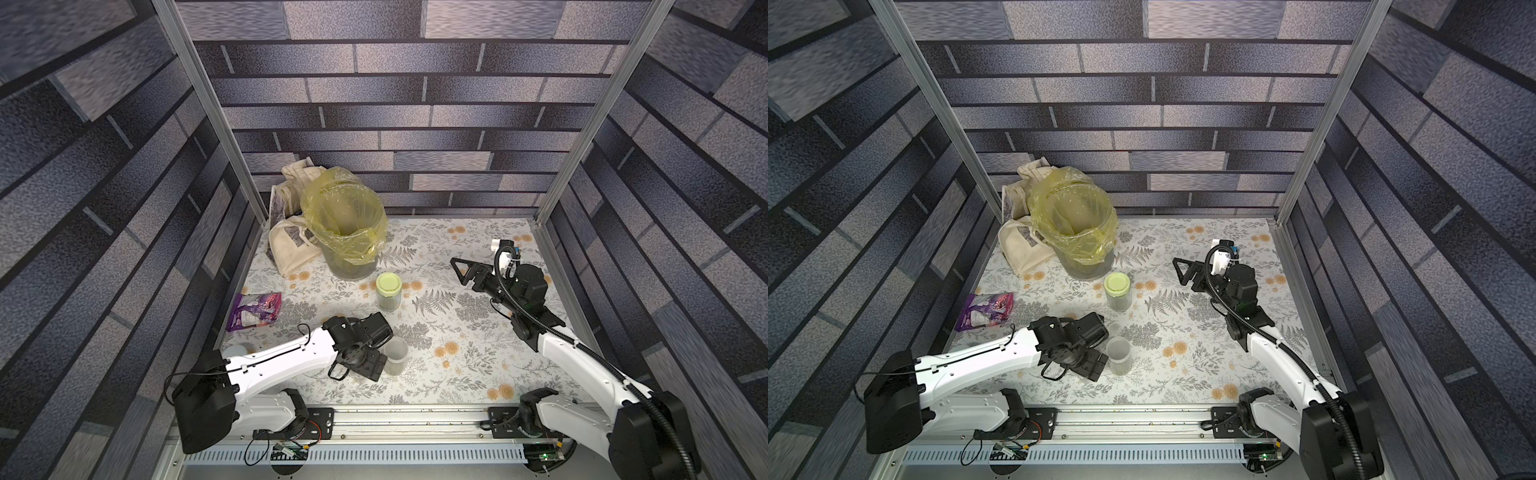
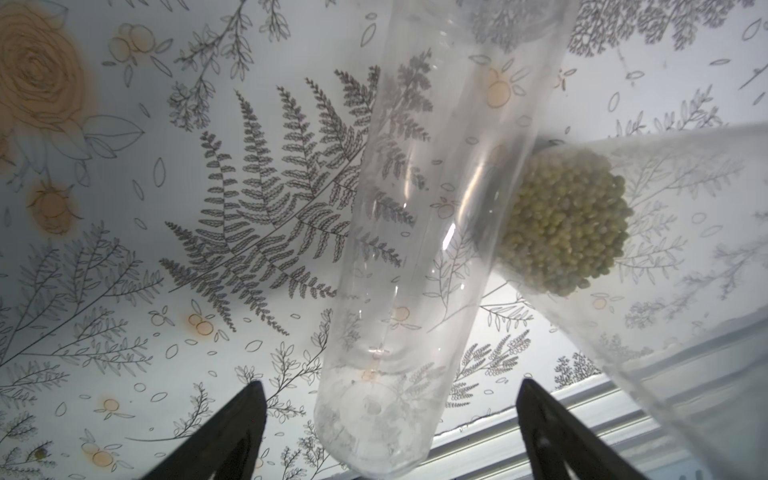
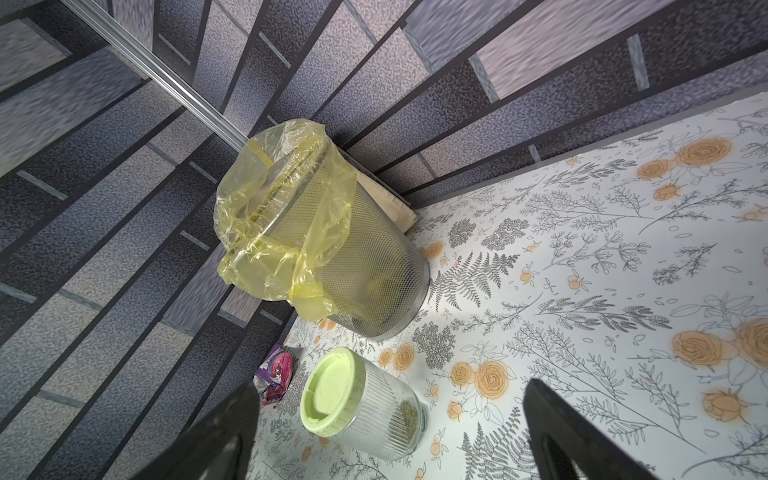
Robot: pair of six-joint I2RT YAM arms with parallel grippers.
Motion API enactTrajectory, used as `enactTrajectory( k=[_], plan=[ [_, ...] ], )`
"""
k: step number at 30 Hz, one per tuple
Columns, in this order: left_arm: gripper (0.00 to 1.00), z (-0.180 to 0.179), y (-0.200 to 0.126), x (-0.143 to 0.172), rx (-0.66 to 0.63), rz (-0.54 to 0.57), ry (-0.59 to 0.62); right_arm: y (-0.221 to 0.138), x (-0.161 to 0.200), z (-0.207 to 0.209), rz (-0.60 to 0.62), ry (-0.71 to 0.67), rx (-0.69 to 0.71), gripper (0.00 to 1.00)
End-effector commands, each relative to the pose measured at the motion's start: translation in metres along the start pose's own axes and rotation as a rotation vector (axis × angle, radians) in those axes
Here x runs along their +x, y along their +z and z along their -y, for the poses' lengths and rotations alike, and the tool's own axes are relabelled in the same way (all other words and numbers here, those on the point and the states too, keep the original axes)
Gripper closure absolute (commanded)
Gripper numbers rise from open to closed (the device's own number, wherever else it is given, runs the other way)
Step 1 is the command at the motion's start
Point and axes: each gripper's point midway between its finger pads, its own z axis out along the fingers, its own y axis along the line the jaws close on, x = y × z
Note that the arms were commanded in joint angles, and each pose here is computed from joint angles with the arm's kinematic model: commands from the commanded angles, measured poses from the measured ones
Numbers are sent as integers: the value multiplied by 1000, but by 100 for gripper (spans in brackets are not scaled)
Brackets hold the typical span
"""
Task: Empty moldy mung beans from jars
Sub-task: Pick up the jar from the center of the board.
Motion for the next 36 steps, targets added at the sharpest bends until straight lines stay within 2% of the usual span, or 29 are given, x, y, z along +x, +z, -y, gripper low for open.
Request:
enactTrajectory(
  k=[1, 6, 17, 21, 25, 31, 36],
  plan=[
    [10, -2, 10, -4, -34, 5, -6, -3, -12, -4, 34, -6, -5, 0],
    [19, -2, 20, -6, -34, 11, -4, -7, -12, -2, 40, -17, 14, 0],
    [19, -6, 45, 6, -53, -34, -34, -9, -13, 5, 44, -21, 42, 0],
    [33, -8, 45, 6, -58, -23, -46, -9, -13, 9, 48, -16, 56, 0],
    [39, -8, 44, 4, -47, -2, -53, -9, -11, 12, 44, -8, 61, 0],
    [44, -20, 22, -4, -83, 95, -67, -9, -9, 12, 38, -1, 53, 0],
    [46, -30, -21, -19, -59, 273, -96, -6, -9, 9, 35, 17, 27, 0]
  ],
)
